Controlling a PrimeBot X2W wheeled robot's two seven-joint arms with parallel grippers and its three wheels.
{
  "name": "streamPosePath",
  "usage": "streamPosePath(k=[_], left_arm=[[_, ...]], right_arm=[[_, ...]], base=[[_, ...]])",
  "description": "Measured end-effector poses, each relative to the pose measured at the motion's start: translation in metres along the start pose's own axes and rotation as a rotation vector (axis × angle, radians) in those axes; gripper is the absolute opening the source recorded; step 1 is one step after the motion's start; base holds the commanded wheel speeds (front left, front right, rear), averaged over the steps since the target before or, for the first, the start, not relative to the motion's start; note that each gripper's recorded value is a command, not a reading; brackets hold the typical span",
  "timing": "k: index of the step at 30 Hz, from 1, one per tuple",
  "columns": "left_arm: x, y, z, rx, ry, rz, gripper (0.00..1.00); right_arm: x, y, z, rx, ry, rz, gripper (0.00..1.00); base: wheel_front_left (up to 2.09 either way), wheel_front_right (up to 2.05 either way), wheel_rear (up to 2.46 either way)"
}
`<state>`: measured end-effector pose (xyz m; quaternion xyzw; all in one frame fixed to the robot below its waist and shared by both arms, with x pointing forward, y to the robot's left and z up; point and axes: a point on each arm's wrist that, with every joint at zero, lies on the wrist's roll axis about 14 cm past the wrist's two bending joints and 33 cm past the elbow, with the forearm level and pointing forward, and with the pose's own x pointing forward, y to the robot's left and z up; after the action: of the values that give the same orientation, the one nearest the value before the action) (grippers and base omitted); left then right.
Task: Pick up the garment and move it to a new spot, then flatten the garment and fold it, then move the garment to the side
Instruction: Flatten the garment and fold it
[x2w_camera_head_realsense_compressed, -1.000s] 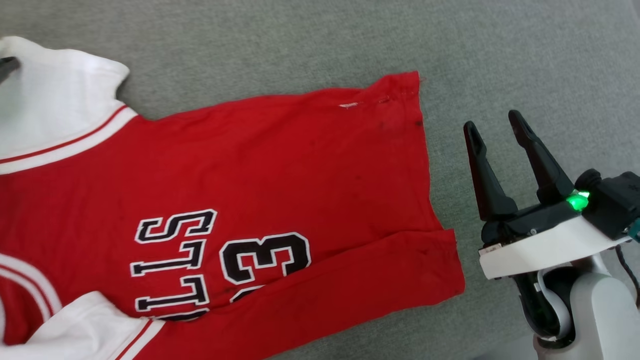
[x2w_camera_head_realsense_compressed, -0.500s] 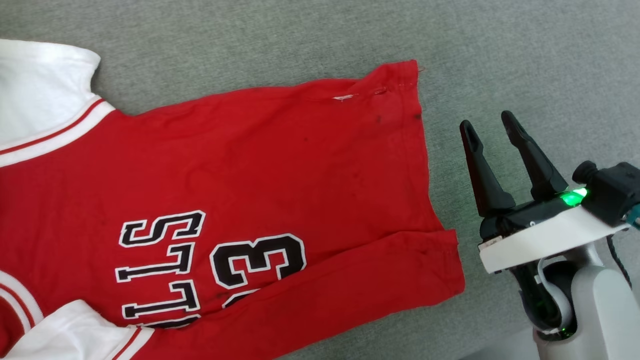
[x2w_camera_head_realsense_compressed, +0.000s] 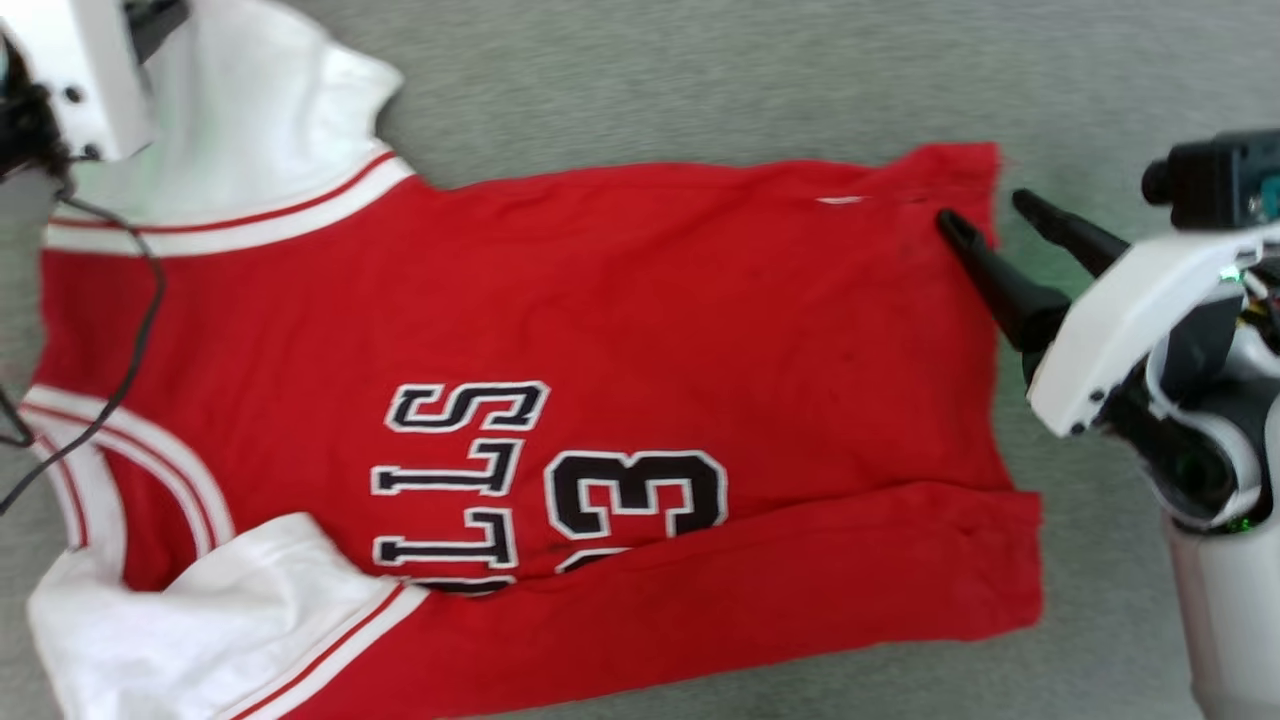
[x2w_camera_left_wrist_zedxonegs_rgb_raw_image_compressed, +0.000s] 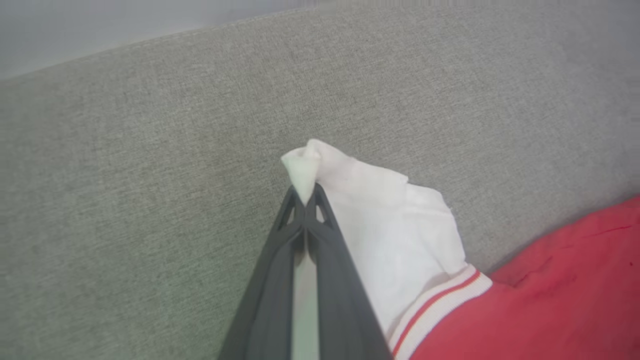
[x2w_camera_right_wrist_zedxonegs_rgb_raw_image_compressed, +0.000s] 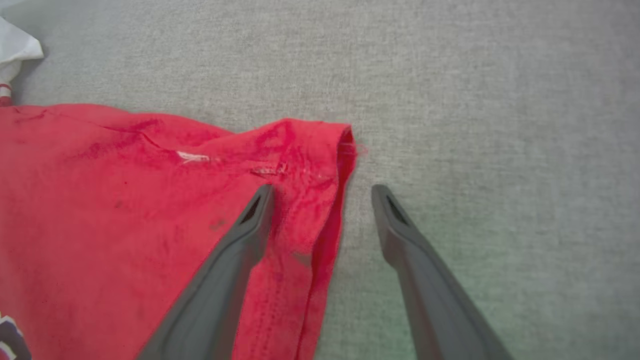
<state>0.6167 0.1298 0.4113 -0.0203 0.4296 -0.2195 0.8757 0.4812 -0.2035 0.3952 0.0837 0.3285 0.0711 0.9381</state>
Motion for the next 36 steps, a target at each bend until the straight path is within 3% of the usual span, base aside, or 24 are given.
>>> streamPosePath(k=[9,10,11,12,20,26,36], left_arm=[[-0.019,0.004,0.008,0.049,-0.092,0.008,0.00],[-0.021,0.005,0.008,0.052,-0.098,0.006,0.00],[-0.022,0.005,0.009,0.054,-0.103,0.007,0.00],[-0.023,0.006,0.008,0.054,-0.109,0.008,0.00],[-0.043,0.005,0.006,0.013,-0.171,-0.003,0.00],[-0.077,0.006,0.006,-0.048,-0.296,0.011,0.00],[-0.137,0.007,-0.060,-0.250,-0.388,0.056,0.00]], right_arm=[[0.039,0.004,-0.015,-0.026,0.209,0.017,1.00],[0.042,0.005,-0.016,-0.025,0.224,0.021,0.93],[0.043,0.005,-0.018,-0.021,0.238,0.023,0.34],[0.044,0.005,-0.018,-0.018,0.245,0.023,0.00],[0.037,0.010,-0.009,-0.021,0.239,0.035,0.00],[0.016,0.019,0.025,-0.082,0.084,0.044,0.00],[-0.036,0.031,0.015,-0.043,-0.017,0.057,0.00]], base=[[0.00,0.00,0.00],[0.00,0.00,0.00],[0.00,0.00,0.00],[0.00,0.00,0.00],[0.00,0.00,0.00],[0.00,0.00,0.00],[0.00,0.00,0.00]])
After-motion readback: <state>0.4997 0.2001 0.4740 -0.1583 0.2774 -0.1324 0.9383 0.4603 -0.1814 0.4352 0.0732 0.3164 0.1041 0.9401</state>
